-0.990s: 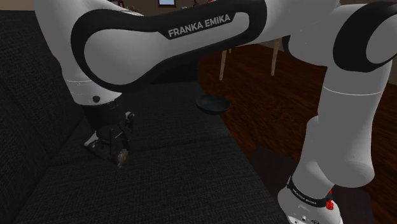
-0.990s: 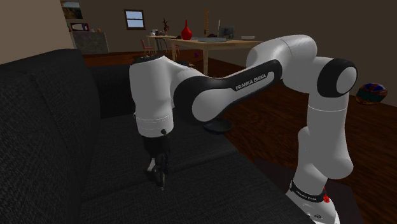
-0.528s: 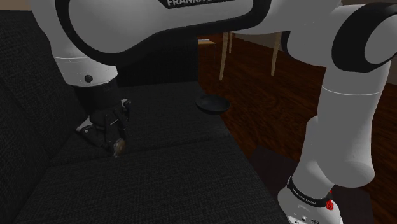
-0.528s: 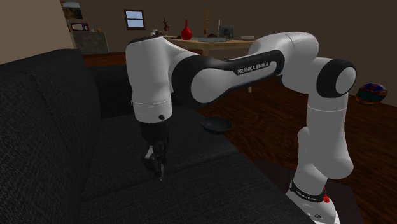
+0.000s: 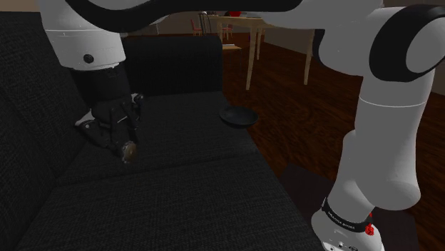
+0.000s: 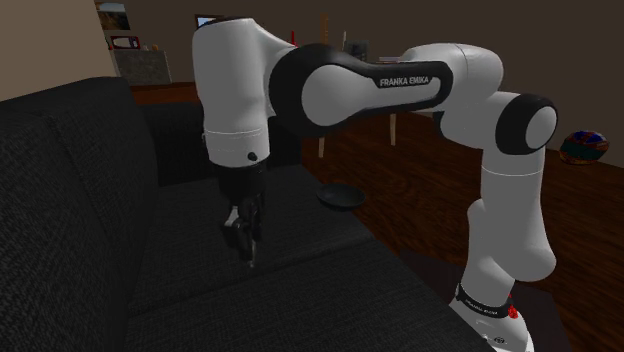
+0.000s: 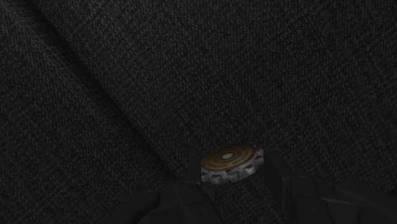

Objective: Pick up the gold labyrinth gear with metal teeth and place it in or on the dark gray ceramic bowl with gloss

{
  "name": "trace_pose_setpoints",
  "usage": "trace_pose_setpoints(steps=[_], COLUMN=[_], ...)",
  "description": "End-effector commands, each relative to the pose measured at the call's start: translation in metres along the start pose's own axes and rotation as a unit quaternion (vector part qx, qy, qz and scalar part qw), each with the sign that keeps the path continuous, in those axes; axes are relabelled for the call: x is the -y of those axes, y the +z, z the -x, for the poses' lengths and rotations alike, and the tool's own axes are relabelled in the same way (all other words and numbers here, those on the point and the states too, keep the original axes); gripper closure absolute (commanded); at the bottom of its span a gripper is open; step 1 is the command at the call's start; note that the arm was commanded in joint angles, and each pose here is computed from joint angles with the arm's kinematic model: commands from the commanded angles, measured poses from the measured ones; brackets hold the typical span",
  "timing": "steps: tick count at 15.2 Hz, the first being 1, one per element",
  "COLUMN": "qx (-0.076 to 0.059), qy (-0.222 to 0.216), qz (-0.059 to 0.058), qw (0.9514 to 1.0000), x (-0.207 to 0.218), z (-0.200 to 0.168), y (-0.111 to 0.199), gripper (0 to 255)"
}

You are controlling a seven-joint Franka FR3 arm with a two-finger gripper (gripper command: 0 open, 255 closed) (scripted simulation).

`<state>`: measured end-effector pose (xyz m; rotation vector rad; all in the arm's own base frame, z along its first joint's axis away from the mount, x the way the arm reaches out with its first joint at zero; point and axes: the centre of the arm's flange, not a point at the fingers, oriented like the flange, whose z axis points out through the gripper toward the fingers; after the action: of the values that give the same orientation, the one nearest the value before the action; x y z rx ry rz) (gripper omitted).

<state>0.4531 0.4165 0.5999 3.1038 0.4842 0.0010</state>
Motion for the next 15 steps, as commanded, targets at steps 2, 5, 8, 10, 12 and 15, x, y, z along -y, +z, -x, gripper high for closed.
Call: trace_pose_setpoints(steps=[2,5,8,10,12,15], qx=[0.000,0.000,0.000,0.000,0.000,0.000], qy=[0.000,0.000,0.000,0.000,0.000,0.000], qz=[0.000,0.000,0.000,0.000,0.000,0.000], qw=[1.0000,1.0000,1.0000,1.0000,1.0000,1.0000], x=[-0.012,-0.050,-0.087,-0.113,-0.138,-0.176], z=[0.003,0.015,0.027,0.035,0.042,0.054], y=[-0.009,-0.011,-0.013,-0.014,-0.015,-0.017], gripper=[255,255,255,255,255,255])
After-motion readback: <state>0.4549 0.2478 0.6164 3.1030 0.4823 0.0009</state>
